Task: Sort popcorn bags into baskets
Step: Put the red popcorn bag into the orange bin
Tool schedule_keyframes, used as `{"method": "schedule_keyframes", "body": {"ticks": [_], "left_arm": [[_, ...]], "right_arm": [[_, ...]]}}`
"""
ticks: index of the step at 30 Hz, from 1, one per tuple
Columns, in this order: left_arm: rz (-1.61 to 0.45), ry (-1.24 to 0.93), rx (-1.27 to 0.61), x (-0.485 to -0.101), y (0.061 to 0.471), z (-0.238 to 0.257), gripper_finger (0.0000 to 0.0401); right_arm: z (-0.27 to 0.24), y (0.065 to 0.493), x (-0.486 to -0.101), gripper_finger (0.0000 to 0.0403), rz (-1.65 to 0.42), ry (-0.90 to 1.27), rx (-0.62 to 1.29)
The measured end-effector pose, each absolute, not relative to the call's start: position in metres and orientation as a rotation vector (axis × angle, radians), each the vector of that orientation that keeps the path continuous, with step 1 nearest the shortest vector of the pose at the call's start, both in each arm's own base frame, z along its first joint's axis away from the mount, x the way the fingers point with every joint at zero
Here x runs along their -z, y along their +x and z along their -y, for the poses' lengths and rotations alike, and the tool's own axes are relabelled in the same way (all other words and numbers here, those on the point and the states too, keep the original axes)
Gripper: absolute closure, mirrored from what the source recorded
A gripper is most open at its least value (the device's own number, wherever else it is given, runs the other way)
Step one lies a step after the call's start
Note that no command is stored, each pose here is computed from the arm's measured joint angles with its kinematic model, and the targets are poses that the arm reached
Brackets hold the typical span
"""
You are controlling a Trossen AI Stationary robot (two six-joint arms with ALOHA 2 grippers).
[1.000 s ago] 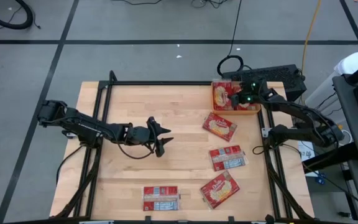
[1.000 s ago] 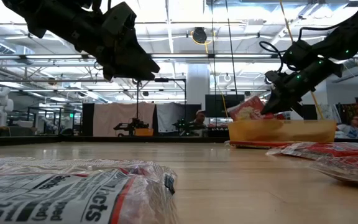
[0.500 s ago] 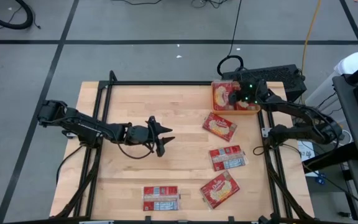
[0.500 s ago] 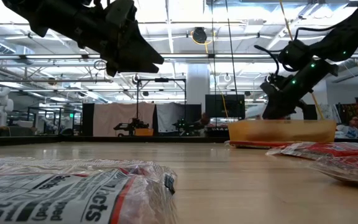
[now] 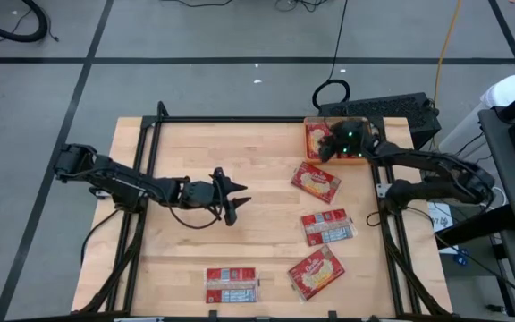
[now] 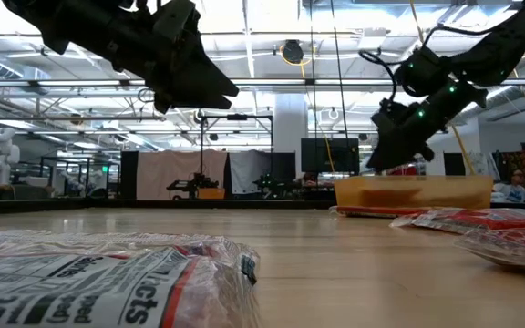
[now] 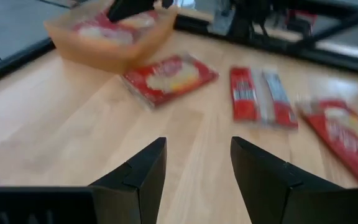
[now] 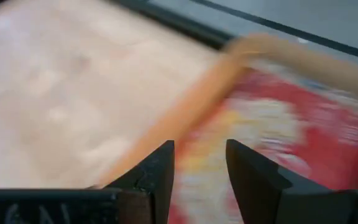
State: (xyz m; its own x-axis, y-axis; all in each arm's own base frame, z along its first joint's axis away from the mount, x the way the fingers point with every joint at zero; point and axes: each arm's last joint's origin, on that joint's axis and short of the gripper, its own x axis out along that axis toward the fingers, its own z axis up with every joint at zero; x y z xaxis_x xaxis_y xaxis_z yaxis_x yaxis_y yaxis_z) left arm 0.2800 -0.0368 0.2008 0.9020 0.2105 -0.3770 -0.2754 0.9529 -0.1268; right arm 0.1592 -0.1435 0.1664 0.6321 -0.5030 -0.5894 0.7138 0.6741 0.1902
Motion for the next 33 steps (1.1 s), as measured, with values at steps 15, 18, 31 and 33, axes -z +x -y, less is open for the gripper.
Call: {"method": "schedule_keyframes", "body": {"ticks": [15, 18, 31, 33], "left_arm": [[-0.710, -0.261, 0.054, -0.176, 0.244, 0.113, 0.0192], [-0.720, -0.306, 0.103, -0.177, 0.234, 0.132, 0.0156], [-0.700, -0.146, 0.245, -0.159, 0.185, 0.214, 0.0142], [-0.707, -0.137, 0.265, -0.157, 0.186, 0.225, 0.0159]], "right_arm": [[0.055, 0.212, -0.196, 0.0268, -0.356, 0.151, 0.247], [0.040, 0.215, -0.197, 0.0268, -0.349, 0.137, 0.178], [-0.010, 0.221, -0.204, 0.0268, -0.263, 0.087, 0.203], [-0.015, 0.222, -0.204, 0.0268, -0.250, 0.085, 0.182]]}}
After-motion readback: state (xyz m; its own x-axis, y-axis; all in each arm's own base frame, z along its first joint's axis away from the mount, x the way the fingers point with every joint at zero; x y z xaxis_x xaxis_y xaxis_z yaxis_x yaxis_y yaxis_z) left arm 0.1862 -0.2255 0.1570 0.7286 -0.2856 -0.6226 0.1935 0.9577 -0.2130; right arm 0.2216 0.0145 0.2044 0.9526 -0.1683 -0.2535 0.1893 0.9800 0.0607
